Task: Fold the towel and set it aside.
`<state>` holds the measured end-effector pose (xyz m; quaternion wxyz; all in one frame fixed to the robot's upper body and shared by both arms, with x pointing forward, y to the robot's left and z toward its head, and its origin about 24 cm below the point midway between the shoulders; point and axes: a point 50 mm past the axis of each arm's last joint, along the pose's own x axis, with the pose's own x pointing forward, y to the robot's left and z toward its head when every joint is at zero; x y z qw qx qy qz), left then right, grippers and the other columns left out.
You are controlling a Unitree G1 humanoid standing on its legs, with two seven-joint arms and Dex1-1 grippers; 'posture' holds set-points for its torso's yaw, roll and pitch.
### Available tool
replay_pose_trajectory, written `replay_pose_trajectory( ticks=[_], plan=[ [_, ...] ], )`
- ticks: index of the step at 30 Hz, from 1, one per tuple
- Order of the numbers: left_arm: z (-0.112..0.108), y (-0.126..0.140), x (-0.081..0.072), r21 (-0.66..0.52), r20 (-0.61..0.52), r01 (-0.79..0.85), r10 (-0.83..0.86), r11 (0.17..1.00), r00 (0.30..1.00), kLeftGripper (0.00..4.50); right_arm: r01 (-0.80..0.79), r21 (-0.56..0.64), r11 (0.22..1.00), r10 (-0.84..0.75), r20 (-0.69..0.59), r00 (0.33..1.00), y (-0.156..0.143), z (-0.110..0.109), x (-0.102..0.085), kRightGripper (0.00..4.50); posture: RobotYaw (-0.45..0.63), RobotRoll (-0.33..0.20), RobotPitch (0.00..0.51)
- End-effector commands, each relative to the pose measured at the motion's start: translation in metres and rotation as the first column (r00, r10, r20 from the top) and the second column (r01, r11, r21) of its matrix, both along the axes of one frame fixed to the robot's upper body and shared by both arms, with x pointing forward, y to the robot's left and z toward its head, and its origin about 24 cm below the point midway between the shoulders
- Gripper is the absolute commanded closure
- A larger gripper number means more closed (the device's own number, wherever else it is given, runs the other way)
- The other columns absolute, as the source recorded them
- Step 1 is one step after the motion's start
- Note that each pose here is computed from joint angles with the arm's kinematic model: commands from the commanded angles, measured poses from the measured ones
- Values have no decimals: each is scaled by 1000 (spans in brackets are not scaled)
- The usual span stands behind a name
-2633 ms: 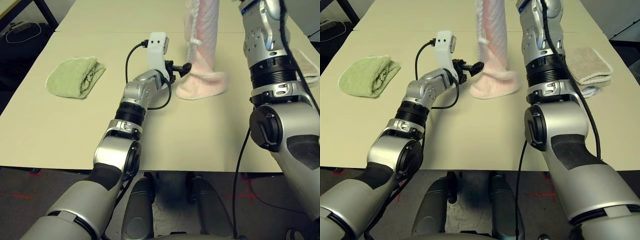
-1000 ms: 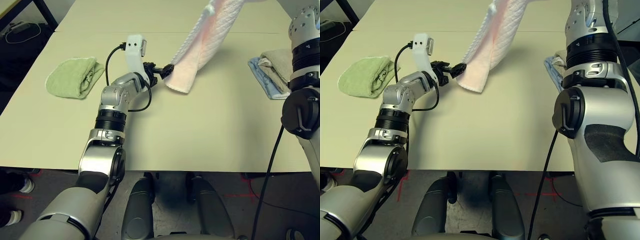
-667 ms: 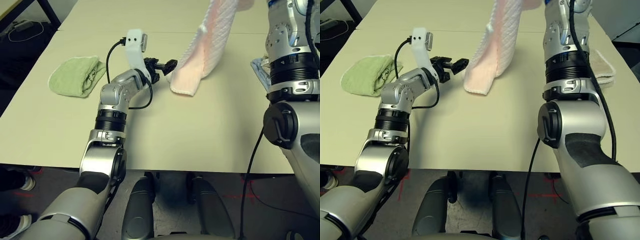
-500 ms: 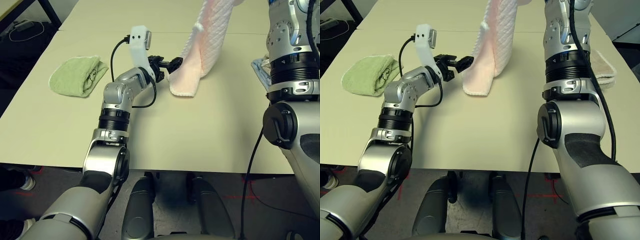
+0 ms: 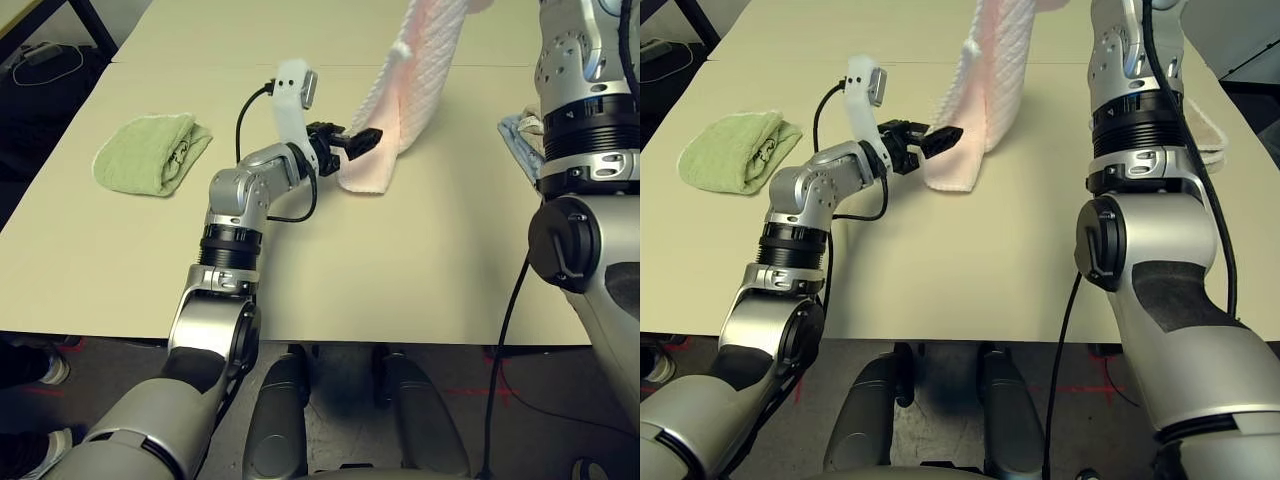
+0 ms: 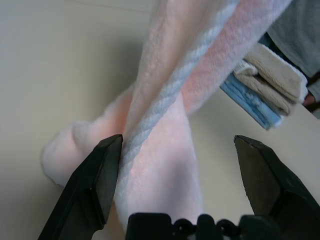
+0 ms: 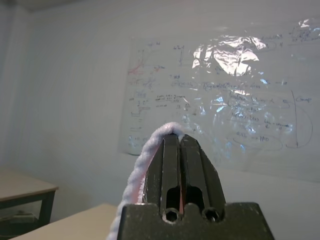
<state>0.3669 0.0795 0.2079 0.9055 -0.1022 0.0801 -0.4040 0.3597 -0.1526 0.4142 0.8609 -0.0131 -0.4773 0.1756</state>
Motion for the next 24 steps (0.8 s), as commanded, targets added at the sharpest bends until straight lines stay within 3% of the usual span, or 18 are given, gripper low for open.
replay_pose_trajectory(
  ticks=[1, 13, 24],
  plan=[
    [-1, 1, -4, 26, -6, 28, -28, 999, 1000, 0, -5, 12, 1000, 4, 32, 999, 1, 6, -4, 4484, 49, 0, 238],
    [-32, 14, -1, 112, -88, -37, 47, 993, 995, 0, -13, 23, 1000, 12, 53, 999, 3, 11, -7, 4484, 41, 0, 246],
    [-51, 21, -14, 142, -182, 21, 5, 990, 983, 0, -9, 20, 1000, 8, 53, 999, 2, 12, -7, 4484, 40, 0, 246]
  ],
)
